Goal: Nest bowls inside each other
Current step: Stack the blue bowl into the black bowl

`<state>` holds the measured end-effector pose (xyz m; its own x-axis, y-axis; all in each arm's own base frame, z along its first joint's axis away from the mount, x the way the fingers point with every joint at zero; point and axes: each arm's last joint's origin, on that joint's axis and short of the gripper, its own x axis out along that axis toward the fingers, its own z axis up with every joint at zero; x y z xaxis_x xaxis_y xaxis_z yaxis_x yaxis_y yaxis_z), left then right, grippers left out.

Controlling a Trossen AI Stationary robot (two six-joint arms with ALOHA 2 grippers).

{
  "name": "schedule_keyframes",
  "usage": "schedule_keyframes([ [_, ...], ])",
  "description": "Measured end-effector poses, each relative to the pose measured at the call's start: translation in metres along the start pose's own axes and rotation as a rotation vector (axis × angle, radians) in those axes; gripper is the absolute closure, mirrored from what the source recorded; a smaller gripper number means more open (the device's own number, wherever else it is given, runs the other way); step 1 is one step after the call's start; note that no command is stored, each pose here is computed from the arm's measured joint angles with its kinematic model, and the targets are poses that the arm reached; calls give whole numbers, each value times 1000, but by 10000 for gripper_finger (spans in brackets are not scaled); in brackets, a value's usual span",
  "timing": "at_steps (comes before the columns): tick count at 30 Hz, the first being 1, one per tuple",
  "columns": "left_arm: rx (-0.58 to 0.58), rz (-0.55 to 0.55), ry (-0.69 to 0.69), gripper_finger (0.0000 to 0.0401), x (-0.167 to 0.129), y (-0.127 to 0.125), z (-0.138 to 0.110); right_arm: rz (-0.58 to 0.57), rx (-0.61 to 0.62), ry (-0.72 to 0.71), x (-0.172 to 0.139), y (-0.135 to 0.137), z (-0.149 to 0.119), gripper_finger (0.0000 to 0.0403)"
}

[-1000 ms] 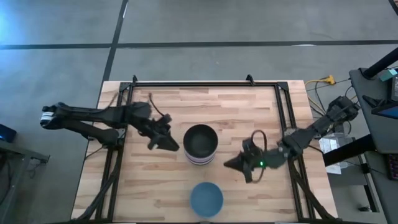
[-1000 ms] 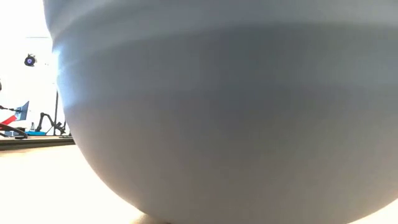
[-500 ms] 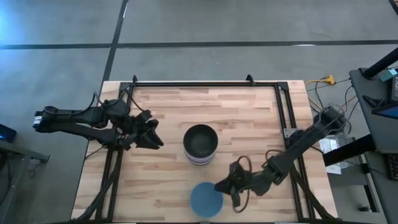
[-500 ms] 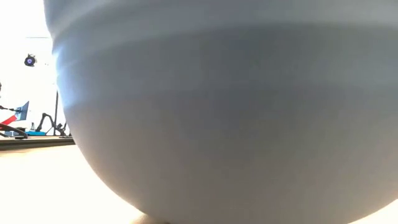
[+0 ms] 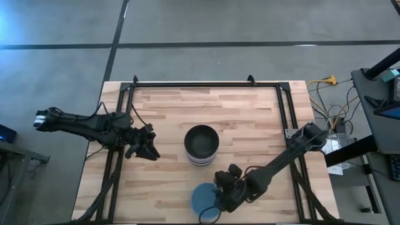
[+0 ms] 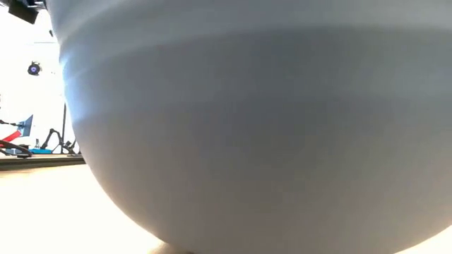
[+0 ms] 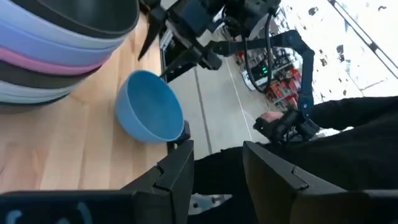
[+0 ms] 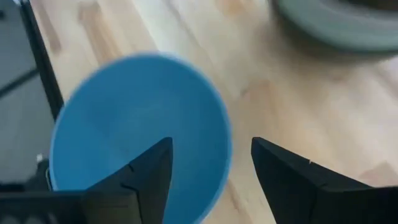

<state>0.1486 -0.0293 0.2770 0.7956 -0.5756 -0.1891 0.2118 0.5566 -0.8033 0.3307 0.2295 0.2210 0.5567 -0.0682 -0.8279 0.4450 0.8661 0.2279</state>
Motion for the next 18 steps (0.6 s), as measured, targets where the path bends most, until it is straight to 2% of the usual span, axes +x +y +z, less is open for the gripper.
schedule_keyframes([
  [6,30,2,-14,279,5,2,2,17,58,149,33,-2,-2,188],
  [11,57,-33,-47,279,12,0,8,57,96,259,41,-9,6,208],
  [14,68,-45,-58,279,17,1,11,80,93,336,47,-17,9,255],
  [18,70,-62,-72,279,22,2,14,104,94,418,51,-26,12,358],
])
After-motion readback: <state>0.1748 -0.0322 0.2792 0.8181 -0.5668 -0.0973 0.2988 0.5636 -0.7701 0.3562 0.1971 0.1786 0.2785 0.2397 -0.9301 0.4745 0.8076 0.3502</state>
